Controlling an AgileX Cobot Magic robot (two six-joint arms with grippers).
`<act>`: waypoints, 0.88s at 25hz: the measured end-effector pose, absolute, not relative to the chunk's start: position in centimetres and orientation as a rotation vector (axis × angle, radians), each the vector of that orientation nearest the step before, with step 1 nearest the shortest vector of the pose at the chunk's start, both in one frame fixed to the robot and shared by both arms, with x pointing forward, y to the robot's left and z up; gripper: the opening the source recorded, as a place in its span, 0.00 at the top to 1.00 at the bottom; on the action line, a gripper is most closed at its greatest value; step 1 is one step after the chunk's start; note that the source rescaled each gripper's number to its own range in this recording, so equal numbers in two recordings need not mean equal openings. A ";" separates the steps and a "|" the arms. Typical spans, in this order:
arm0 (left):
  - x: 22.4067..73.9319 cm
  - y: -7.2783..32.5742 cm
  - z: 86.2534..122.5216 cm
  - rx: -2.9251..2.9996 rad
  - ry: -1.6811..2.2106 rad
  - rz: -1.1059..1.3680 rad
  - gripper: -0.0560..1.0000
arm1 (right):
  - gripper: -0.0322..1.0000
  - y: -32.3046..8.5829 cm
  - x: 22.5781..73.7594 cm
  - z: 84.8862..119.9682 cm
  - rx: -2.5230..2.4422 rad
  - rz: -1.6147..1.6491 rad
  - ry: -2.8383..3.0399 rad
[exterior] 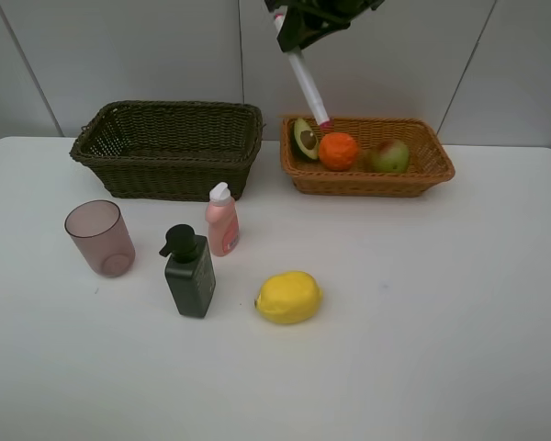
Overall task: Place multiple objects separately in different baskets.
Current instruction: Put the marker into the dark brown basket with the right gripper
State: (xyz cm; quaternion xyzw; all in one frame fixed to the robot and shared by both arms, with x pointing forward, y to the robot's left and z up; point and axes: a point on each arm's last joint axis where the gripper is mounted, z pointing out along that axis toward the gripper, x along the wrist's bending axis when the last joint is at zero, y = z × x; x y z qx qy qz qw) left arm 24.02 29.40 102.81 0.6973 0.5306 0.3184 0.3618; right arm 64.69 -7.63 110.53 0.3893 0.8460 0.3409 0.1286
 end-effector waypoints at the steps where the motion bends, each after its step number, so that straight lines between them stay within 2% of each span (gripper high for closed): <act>1: 24.0 29.4 102.8 1.796 1.367 0.820 0.11 | 0.97 -6.8 64.9 110.2 1.108 1.024 2.463; 11: 24.0 29.4 102.8 1.796 1.367 0.820 0.11 | 0.97 -1.4 66.9 107.0 1.005 1.368 2.316; 22: 24.0 29.4 102.8 1.796 1.367 0.821 0.11 | 0.97 1.8 67.8 104.3 1.006 1.501 2.130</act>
